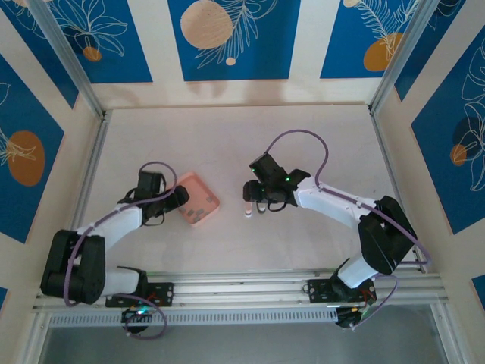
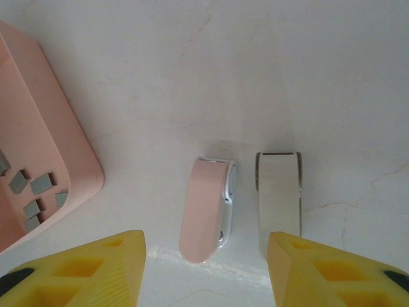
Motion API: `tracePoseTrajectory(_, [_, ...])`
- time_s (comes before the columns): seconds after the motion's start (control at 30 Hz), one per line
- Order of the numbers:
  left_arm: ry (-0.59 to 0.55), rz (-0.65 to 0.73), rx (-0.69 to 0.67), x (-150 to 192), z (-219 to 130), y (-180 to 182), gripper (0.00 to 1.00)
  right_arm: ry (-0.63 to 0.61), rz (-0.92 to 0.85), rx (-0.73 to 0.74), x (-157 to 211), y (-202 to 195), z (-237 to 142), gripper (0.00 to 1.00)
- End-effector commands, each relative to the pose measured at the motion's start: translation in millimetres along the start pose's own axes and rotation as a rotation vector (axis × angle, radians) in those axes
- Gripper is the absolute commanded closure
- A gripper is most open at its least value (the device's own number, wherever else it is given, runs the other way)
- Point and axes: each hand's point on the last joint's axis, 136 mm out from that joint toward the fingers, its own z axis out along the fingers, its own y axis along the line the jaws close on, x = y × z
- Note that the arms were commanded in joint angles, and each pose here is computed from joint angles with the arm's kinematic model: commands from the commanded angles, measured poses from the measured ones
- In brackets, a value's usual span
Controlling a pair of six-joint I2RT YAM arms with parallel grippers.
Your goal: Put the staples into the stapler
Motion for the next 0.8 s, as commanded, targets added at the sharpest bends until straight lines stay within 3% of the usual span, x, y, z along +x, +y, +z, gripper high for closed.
tracePoseTrajectory(0.0, [-0.044, 0.049, 0.098, -26, 2, -29, 0.21, -0.006, 0.015, -0.017, -1, -3, -9, 0.46])
tracePoseTrajectory(0.43, [0.028, 0.17, 0.195, -18, 33, -86, 0.22, -0.017, 0.049, 0.004, 2, -18, -16, 0.46])
tracePoseTrajectory(0.77, [0.048, 0.23, 0.253, -7, 37, -118, 0.22, -0.019, 0.065, 0.011, 5, -27, -18, 0.45])
